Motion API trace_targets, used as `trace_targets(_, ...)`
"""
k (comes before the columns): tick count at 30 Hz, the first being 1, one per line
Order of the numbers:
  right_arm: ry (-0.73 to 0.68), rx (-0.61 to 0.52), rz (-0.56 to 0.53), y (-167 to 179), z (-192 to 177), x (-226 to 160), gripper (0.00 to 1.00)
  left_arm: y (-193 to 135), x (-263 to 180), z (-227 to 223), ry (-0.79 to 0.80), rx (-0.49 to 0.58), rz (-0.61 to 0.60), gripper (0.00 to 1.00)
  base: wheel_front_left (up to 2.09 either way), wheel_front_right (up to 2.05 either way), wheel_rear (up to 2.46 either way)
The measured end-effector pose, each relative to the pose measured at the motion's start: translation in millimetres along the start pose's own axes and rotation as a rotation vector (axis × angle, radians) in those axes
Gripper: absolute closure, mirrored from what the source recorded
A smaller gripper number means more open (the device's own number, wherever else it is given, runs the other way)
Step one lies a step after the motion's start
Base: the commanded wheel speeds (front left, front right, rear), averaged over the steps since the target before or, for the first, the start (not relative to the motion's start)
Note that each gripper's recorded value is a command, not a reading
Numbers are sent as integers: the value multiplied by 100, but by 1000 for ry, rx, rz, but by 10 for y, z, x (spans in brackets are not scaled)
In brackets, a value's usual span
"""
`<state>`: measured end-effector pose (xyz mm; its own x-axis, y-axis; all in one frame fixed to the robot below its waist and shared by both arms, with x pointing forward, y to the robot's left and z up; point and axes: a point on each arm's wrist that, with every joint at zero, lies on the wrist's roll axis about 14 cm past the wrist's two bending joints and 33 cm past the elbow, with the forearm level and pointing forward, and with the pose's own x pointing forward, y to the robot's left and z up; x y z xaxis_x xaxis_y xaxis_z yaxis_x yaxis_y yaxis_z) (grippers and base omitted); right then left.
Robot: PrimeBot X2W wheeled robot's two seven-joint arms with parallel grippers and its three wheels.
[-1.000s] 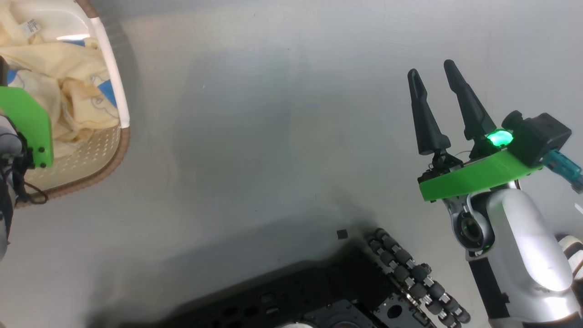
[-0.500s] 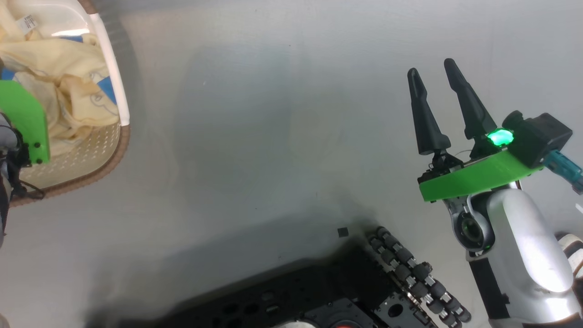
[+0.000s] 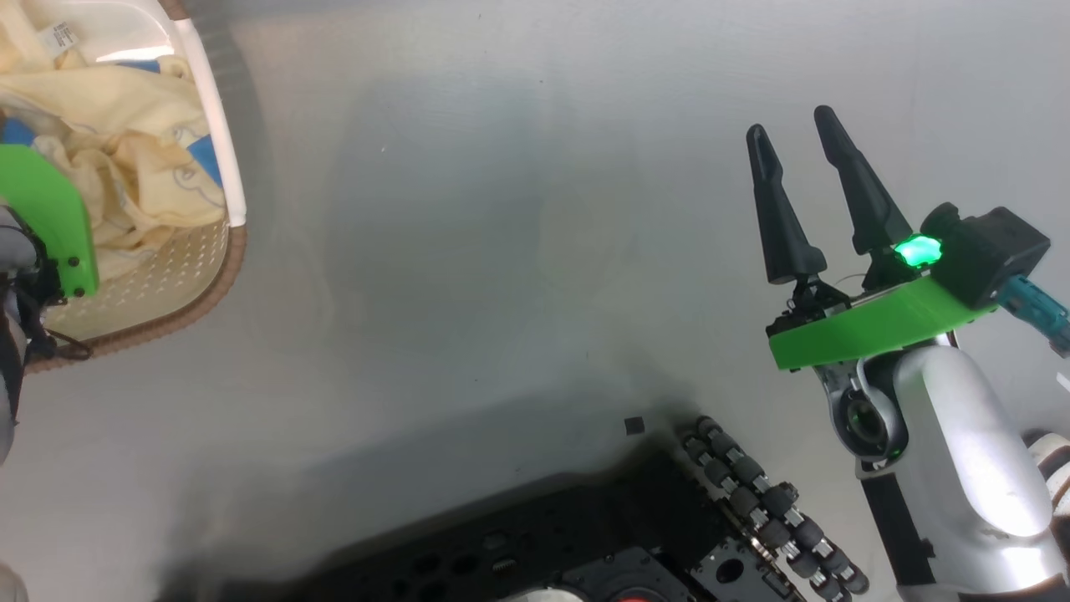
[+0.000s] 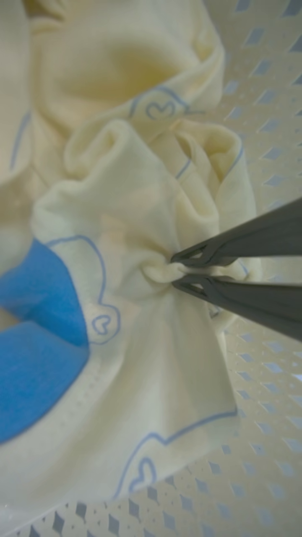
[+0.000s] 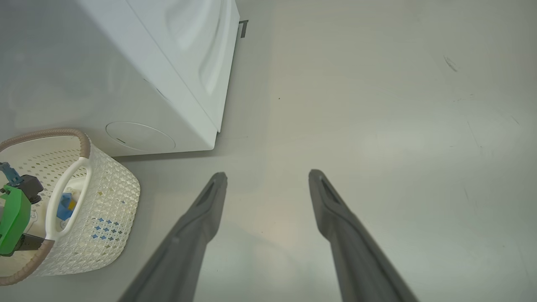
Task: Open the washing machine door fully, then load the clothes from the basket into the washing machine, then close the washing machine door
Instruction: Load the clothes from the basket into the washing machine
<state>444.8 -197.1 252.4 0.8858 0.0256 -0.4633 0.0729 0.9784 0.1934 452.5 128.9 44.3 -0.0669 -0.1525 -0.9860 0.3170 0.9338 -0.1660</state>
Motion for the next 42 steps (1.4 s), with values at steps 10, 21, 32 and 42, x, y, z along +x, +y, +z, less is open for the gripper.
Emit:
trace_targets(10,-26,0,15,44,104,28,0,71,-90,202,-87,19,30,100,0,0,0)
trace_targets(21,-98,5,23,78,381,68,0,84,-435,581,-308,70,53,100,0,0,0)
trace_targets(32,-209,-3,66,269,859,-40,0,-103,-1042,570,-524,39,41,100,0,0,0)
trace_targets(42,-293,-2,120,521,1233,-403,0,7,-1959,475,-810,-5,124,100,0,0,0)
